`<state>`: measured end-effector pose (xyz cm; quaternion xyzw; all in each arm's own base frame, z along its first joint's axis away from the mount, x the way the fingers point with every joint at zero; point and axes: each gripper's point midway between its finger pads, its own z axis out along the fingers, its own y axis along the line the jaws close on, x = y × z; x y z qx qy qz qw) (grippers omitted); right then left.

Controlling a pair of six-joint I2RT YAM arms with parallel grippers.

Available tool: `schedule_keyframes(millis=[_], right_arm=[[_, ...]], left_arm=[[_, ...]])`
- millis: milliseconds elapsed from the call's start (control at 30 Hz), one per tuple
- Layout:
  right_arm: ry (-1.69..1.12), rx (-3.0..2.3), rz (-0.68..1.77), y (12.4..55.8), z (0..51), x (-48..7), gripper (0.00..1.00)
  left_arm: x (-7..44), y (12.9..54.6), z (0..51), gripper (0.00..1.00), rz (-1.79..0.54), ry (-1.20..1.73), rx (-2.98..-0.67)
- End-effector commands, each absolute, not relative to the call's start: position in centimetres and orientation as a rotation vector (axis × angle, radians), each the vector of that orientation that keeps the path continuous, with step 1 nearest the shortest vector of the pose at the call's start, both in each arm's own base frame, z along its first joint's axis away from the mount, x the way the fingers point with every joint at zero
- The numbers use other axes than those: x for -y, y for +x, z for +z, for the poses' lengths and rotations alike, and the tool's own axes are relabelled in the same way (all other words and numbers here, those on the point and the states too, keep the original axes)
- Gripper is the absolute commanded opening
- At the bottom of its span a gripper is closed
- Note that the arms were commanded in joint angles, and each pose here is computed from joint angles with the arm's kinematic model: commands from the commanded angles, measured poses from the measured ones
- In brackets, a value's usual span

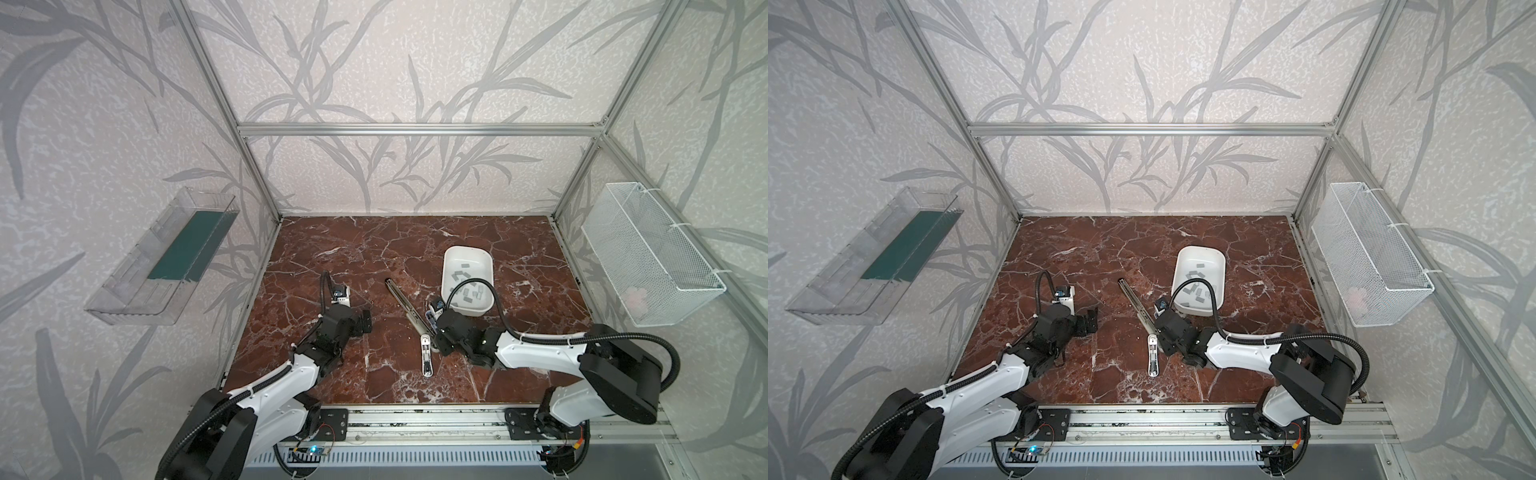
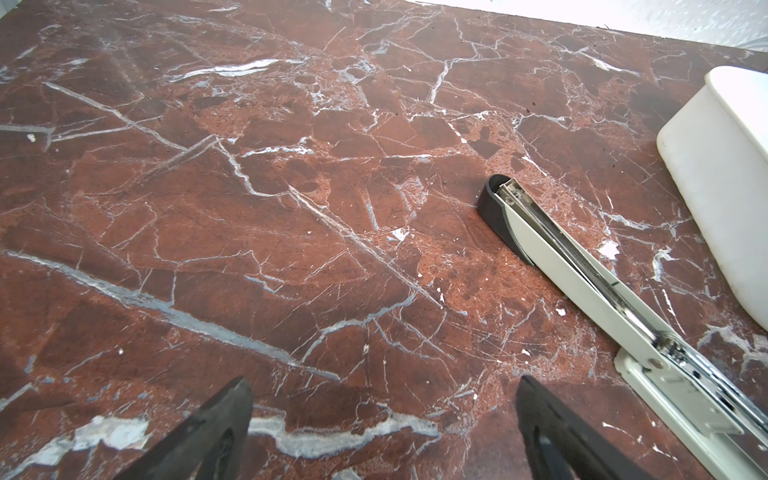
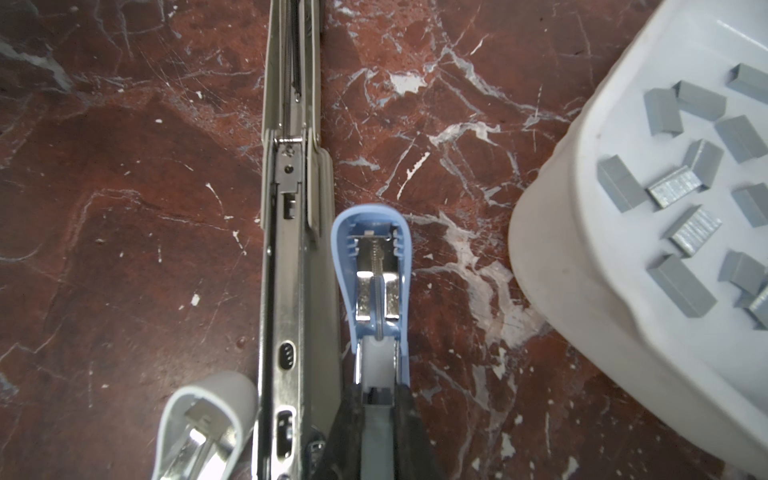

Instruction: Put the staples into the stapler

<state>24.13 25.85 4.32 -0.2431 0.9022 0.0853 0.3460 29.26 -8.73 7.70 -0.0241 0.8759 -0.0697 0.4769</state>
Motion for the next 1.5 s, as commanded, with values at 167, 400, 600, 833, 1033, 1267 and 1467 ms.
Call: schedule_keyframes(millis=[167, 400, 600, 833, 1033, 1267, 1467], right_arm=[[-0.595, -2.341, 0.185, 23.8, 5.0, -24.7, 0.0], [-0.585, -2.356, 0.179, 23.6, 4.9, -24.3, 0.0], [-0.599, -2.351, 0.215, 23.5, 5.3, -24.9, 0.0], [-0.6, -2.373, 0.242, 23.3, 4.6, -25.6, 0.0], [-0.588, -2.38, 0.251, 23.2, 4.5, -25.9, 0.0], [-0.559, -2.376, 0.235, 23.5, 4.6, -25.8, 0.0], [-0.594, -2.35, 0.208, 23.9, 5.0, -26.0, 0.0]], left_arm=[[8.9, 30.0, 8.7, 0.99, -0.185, -0.072, -2.117], [9.0, 30.0, 8.8, 0.99, -0.188, -0.071, -2.116], [8.9, 30.0, 8.8, 0.99, -0.186, -0.073, -2.116], [8.9, 30.0, 8.8, 0.99, -0.185, -0.073, -2.116], [8.9, 30.0, 8.8, 0.99, -0.186, -0.073, -2.115], [8.9, 30.0, 8.8, 0.99, -0.187, -0.072, -2.116], [8.9, 30.0, 8.8, 0.99, -0.187, -0.073, -2.115]])
